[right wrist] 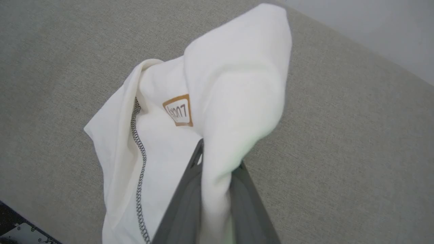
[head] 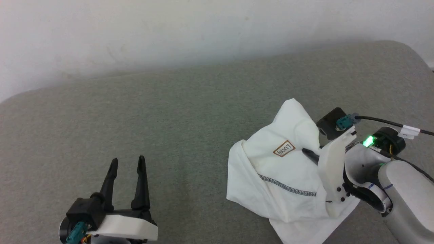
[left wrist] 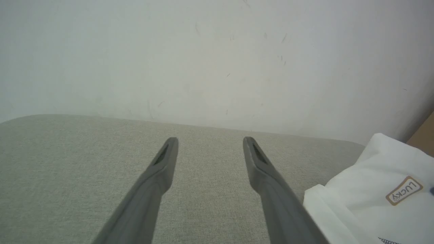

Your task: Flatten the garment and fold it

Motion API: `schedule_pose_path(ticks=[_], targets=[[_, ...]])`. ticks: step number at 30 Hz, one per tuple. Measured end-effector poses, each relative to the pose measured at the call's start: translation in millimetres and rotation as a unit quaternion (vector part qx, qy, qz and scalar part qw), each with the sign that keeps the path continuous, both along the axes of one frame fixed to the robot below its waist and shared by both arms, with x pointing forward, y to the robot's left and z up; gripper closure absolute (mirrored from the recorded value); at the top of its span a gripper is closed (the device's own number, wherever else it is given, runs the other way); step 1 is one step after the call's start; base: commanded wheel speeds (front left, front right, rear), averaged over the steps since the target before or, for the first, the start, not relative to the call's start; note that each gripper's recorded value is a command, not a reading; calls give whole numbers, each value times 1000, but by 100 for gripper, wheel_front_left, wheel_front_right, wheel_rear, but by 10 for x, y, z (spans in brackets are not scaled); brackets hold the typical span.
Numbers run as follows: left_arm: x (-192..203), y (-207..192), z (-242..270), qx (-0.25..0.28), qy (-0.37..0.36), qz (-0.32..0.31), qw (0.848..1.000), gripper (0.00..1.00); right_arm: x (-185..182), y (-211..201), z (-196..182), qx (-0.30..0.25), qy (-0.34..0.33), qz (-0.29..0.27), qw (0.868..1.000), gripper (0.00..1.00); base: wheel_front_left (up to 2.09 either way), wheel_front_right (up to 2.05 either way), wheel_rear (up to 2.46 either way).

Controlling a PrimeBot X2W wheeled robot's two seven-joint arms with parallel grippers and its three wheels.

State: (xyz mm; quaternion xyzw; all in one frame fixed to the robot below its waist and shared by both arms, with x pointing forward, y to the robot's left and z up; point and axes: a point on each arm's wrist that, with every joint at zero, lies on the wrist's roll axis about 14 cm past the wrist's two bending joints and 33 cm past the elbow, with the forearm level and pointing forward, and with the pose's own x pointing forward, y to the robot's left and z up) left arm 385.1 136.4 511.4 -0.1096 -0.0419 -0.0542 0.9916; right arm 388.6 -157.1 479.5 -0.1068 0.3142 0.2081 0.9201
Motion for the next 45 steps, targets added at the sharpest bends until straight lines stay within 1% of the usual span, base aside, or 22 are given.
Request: schedule_pose_path(ticks=[4,8,13,17,20,22,24,25,26,27,32,34,38,40,42,45], targets=[[200,-290,66,8,-17,-52,998,0,-74,-472,-81,-6,9,-70,998,100,0,0,0],[458,-561,155,15,-40,-98,994,0,-114,-1034,-225,-11,11,-154,988,100,0,0,0],[740,-880,95,17,-42,-153,987,0,-170,-1671,-462,-26,17,-247,969,100,0,0,0],[935,-1052,-63,13,-33,-183,982,0,-184,-2199,-575,-55,7,-312,949,100,0,0,0],[1050,-1103,-250,9,-18,-193,981,0,-200,-2539,-647,-83,3,-349,933,100,0,0,0],[1105,-1108,-389,6,-6,-194,981,0,-176,-2678,-678,-98,-9,-361,927,100,0,0,0],[1145,-1105,-527,-2,9,-192,981,0,-142,-2788,-714,-99,-18,-379,920,100,0,0,0],[1158,-1098,-595,-4,17,-191,981,0,-95,-2812,-705,-102,-34,-379,919,77,0,0,0],[1165,-1088,-662,-4,24,-190,981,0,-40,-2823,-698,-105,-49,-376,919,51,0,0,0],[1169,-1080,-719,-5,29,-189,982,0,-16,-2840,-718,-108,-53,-377,918,0,0,0,0],[1157,-1008,-836,-8,43,-178,983,0,5,-2870,-792,-129,-75,-367,918,0,0,0,0],[1138,-1007,-804,-10,40,-176,983,0,-19,-2888,-772,-128,-85,-371,916,0,0,0,0],[1079,-1018,-682,-20,31,-171,985,0,-184,-3073,-599,-162,-114,-373,907,0,0,0,0],[1049,-990,-611,-21,25,-164,986,0,-264,-3089,-565,-171,-123,-370,905,0,0,0,0],[1023,-919,-539,-22,20,-151,988,0,-295,-2963,-617,-158,-125,-365,909,0,0,0,0],[962,-727,-460,-22,20,-116,993,0,-256,-2607,-677,-120,-143,-345,920,0,0,0,0]])
